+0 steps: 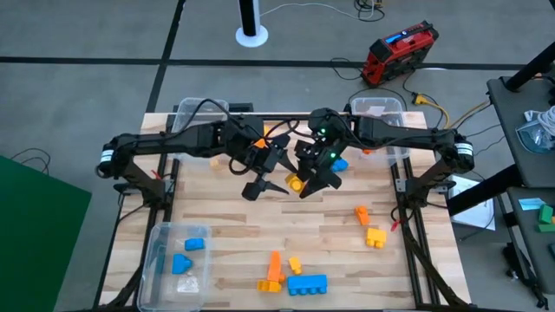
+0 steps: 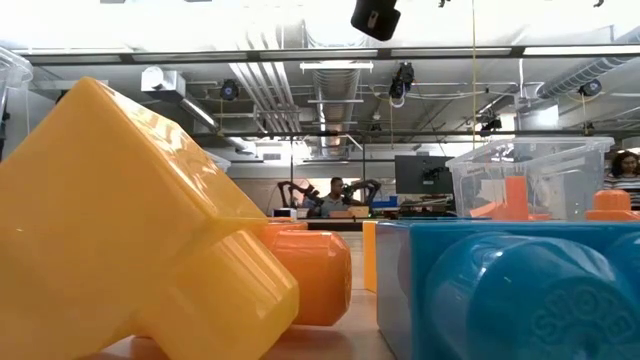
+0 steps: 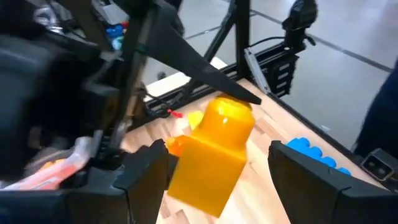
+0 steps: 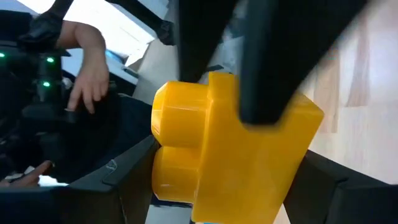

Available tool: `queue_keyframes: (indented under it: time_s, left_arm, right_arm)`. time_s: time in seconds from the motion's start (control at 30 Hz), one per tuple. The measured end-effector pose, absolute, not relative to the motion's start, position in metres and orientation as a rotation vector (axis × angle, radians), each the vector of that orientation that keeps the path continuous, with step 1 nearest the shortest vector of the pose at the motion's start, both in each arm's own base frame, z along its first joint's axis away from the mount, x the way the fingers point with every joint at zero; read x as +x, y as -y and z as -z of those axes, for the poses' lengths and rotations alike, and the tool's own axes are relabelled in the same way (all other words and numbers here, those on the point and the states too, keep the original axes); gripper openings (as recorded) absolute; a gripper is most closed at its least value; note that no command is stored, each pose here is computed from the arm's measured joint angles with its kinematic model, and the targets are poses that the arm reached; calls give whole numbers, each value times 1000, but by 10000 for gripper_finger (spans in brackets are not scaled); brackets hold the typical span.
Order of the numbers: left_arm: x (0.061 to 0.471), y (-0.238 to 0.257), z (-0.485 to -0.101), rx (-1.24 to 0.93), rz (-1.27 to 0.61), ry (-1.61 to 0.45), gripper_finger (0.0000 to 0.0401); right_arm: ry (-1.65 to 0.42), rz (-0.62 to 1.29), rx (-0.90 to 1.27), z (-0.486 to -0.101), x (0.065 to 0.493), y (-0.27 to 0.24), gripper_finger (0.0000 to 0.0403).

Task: Sort blocks
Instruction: Put the middle right yellow game piece into the top left transparent bin

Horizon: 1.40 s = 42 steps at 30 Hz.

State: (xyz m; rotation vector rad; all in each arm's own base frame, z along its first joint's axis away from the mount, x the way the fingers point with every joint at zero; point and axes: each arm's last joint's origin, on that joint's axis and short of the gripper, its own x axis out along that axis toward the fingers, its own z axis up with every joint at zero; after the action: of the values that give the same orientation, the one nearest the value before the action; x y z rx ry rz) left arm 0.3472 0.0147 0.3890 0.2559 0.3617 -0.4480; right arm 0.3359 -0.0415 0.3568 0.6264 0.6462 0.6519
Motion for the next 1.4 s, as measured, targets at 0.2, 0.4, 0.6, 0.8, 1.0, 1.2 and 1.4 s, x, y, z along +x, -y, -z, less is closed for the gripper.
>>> queue_keyframes:
  time_s: [0.2, 0.4, 0.6, 0.8, 1.0, 1.2, 1.4]
  left_arm:
    - [354, -15, -384, 245, 487, -345, 239]
    - [357, -18, -385, 262, 512, -305, 221]
    - [357, -21, -384, 252, 532, -302, 200]
    - [357, -22, -384, 256, 540, -298, 162]
    - [357, -21, -385, 262, 552, -286, 132]
    - [357, -21, -387, 266, 552, -275, 128]
    - [357, -21, -391, 267, 549, -272, 126]
  right_arm:
    - [-632, -663, 619, -358, 337, 41, 265]
    - [-628, -675, 620, -359, 337, 41, 265]
    - [-617, -696, 617, -360, 337, 41, 265]
    - [-595, -718, 607, -362, 338, 41, 265]
    - [-585, -736, 603, -363, 338, 40, 265]
    - [-583, -735, 603, -363, 338, 41, 265]
    - [-582, -725, 606, -363, 339, 41, 287]
